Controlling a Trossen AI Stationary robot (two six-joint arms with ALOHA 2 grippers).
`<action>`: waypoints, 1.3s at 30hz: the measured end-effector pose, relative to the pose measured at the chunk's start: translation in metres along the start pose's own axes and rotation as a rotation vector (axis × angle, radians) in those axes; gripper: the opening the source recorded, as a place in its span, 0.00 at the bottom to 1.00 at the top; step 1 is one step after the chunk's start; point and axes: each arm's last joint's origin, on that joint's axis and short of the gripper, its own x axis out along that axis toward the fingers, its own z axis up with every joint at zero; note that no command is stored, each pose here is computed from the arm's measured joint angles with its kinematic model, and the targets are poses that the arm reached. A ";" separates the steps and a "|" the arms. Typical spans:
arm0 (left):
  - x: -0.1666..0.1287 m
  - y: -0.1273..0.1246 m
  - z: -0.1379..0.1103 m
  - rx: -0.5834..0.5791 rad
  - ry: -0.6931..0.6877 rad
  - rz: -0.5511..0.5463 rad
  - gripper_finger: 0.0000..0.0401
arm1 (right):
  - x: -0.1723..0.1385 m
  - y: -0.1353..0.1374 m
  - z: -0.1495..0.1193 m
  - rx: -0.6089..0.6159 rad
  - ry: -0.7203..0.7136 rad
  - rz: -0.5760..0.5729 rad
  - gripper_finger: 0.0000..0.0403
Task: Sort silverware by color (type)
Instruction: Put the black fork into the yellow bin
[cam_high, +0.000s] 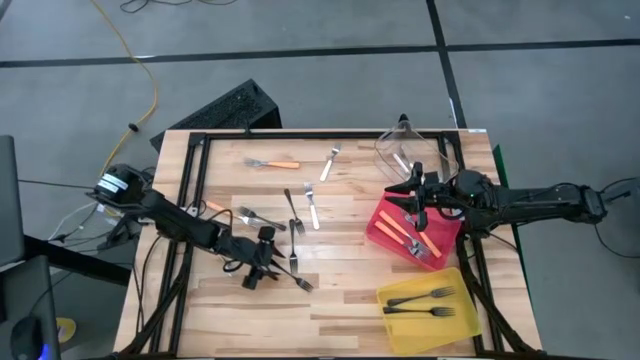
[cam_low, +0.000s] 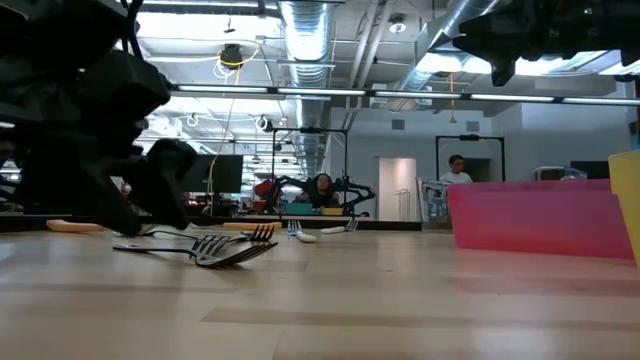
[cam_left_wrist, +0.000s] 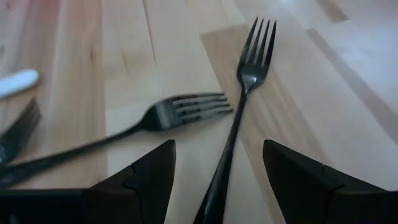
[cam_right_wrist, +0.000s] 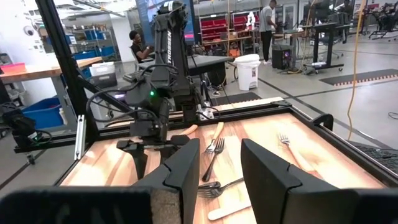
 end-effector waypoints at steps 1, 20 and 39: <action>0.001 0.000 -0.001 -0.006 0.007 0.000 0.56 | 0.000 0.000 0.000 0.000 0.000 0.000 0.35; 0.029 -0.004 -0.021 -0.062 0.066 -0.053 0.29 | 0.000 0.000 0.000 0.000 -0.001 0.000 0.35; 0.026 -0.005 -0.018 -0.145 0.037 -0.100 0.00 | 0.000 0.000 0.000 -0.001 0.003 0.000 0.35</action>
